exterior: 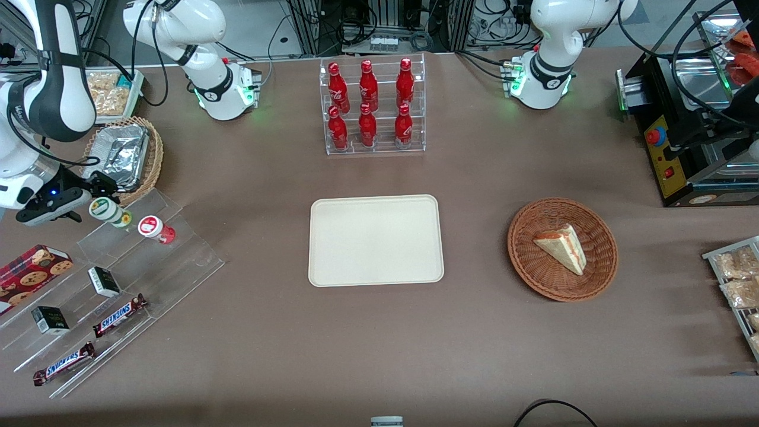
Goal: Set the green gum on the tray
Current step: 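Close the right gripper around the green-and-white gum bottle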
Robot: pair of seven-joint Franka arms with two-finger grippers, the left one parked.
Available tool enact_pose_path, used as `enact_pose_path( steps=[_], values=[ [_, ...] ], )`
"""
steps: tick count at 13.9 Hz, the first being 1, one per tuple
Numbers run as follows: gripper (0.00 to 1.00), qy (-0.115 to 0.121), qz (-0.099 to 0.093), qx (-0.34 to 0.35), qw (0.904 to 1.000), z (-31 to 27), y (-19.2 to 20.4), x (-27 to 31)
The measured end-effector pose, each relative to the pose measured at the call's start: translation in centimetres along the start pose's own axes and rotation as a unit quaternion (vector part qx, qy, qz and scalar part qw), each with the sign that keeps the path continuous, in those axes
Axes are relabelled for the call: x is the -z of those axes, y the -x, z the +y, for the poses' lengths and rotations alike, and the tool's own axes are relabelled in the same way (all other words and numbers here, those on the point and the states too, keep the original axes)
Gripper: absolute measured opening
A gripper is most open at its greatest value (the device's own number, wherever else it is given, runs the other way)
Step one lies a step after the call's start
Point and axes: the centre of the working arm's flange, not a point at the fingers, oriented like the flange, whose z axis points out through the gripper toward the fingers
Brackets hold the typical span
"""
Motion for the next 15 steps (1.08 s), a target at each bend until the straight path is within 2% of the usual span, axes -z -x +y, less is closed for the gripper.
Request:
enact_pose_path(
  steps=[15],
  values=[
    [0.98, -0.007, -0.010, -0.004, 0.9999, 0.6, 0.8, -1.6]
  ],
)
